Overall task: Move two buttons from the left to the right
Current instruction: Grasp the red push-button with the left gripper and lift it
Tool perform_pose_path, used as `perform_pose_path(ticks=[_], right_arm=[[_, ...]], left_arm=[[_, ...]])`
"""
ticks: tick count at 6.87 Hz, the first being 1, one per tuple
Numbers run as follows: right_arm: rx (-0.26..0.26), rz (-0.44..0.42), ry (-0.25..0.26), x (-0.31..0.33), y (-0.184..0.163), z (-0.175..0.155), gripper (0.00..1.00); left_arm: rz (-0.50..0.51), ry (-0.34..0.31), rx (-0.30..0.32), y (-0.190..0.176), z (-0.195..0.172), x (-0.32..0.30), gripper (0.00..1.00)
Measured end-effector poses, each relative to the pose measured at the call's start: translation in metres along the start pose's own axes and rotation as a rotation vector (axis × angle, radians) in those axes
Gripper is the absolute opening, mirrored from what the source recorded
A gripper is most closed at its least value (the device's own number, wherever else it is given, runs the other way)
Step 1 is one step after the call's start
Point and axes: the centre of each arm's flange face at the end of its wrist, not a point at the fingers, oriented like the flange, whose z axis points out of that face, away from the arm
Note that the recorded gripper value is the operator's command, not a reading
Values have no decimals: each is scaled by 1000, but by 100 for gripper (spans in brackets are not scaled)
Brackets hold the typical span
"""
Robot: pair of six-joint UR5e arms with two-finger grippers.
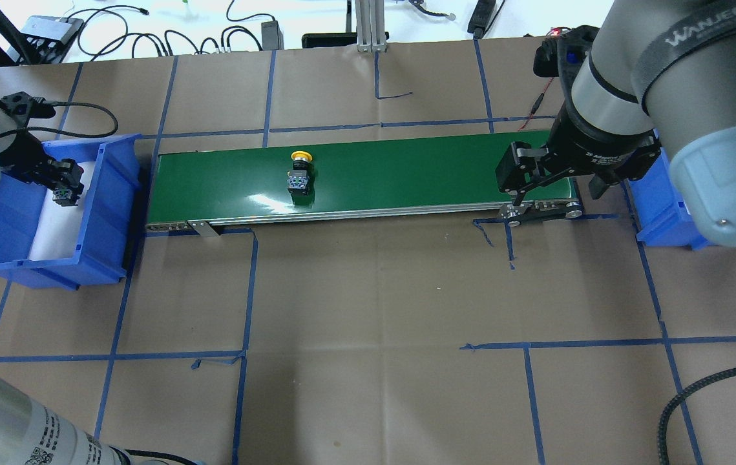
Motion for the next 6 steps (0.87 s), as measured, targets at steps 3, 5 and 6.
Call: perform_pose_path(ticks=[3, 5, 6], right_arm=[[0, 0, -1, 0, 0, 0, 100], [0, -1, -2, -1, 0, 0, 100], [0, -1, -2, -1, 0, 0, 100]], left_arm=[[-3, 1, -13, 17, -77, 13, 13], [-2, -2, -13, 30, -115, 31, 13], [5, -2, -12, 25, -119, 48, 13]])
